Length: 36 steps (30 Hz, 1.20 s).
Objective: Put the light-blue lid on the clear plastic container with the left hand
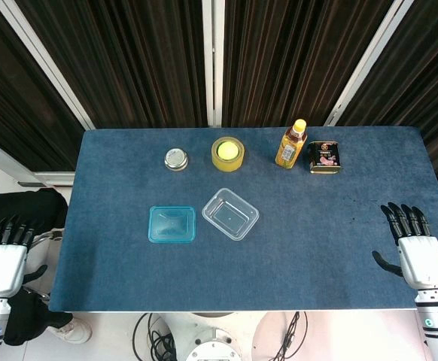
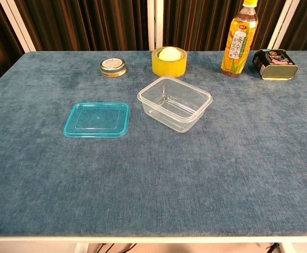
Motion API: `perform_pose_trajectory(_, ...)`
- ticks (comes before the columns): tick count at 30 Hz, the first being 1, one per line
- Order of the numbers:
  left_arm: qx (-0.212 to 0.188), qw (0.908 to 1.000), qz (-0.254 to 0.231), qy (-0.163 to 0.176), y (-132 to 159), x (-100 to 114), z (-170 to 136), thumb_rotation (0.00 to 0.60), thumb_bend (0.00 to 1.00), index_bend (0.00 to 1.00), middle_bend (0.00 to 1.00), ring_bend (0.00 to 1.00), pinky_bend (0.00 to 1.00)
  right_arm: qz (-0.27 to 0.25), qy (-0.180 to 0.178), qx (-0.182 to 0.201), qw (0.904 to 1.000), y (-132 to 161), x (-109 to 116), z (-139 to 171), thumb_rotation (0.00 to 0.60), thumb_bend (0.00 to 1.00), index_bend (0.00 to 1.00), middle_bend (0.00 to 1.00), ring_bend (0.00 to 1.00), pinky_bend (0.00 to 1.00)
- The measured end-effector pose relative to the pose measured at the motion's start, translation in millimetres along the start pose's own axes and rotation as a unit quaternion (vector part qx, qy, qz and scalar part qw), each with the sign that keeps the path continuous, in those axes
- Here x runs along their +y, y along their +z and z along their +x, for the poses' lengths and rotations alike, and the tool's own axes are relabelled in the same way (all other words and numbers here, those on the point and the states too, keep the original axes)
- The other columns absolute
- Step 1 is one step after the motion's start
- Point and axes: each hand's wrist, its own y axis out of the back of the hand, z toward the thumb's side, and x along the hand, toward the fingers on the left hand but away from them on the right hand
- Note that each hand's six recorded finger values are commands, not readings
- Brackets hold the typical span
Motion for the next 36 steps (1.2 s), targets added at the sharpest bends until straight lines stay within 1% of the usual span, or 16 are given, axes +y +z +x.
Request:
perform_pose_trajectory(6,-0.004,1.0,0.002,-0.003,4,1,-2,0.6,0.02,0.18,0.16,0.04,0.07,-0.001,-0.005,-0.001,1.0,-3,3,5,0.6,0.14,0.0,0.08,0.0,0.01)
perform_pose_trajectory(12,-0.024,0.9997,-0.003,0.007,15,8,5,0.6,0.02,0.18,0.16,0.04,0.07,-0.004,-0.014,-0.003,0.9999,-8,8,13,0.6,0.14,0.0,0.07,0.0,0.01)
perform_pose_trajectory(18,-0.063,0.998,-0.007,0.004,36,12,24,0.6,0.02,0.18,0.16,0.04,0.07,-0.006,-0.01,-0.001,0.9999,-11,7,16,0.6,0.14,0.0,0.07,0.0,0.01)
perform_pose_trajectory(21,-0.091,0.9958,-0.01,-0.002,52,12,38,0.6,0.02,0.18,0.16,0.04,0.07,-0.005,-0.009,0.003,0.9999,-10,7,14,0.6,0.14,0.0,0.07,0.0,0.01)
perform_pose_trajectory(24,-0.124,0.9921,-0.014,-0.015,74,9,54,0.6,0.02,0.18,0.15,0.04,0.07,-0.002,-0.009,0.008,0.9999,-7,8,11,0.6,0.14,0.0,0.07,0.0,0.01)
perform_pose_trajectory(27,-0.16,0.9863,-0.017,-0.035,100,4,72,0.6,0.02,0.17,0.14,0.04,0.07,0.0,-0.008,0.013,0.9999,-4,9,8,0.6,0.14,0.0,0.07,0.0,0.01)
perform_pose_trajectory(30,-0.198,0.9782,-0.016,-0.059,131,-5,88,0.6,0.02,0.15,0.13,0.04,0.07,0.0,-0.005,0.014,0.9999,-4,9,6,0.6,0.14,0.0,0.07,0.0,0.01)
perform_pose_trajectory(32,-0.225,0.9711,-0.015,-0.078,155,-13,96,0.6,0.02,0.15,0.11,0.03,0.06,0.0,-0.004,0.012,0.9999,-4,9,5,0.6,0.14,0.0,0.07,0.0,0.01)
perform_pose_trajectory(34,-0.247,0.964,-0.017,-0.097,178,-24,101,0.6,0.02,0.14,0.1,0.01,0.06,0.0,-0.002,0.008,1.0,-6,8,5,0.6,0.14,0.0,0.07,0.0,0.01)
perform_pose_trajectory(36,-0.259,0.9594,-0.017,-0.11,194,-33,104,0.6,0.02,0.13,0.1,0.01,0.05,0.0,0.001,0.004,1.0,-7,6,4,0.6,0.14,0.0,0.07,0.0,0.01)
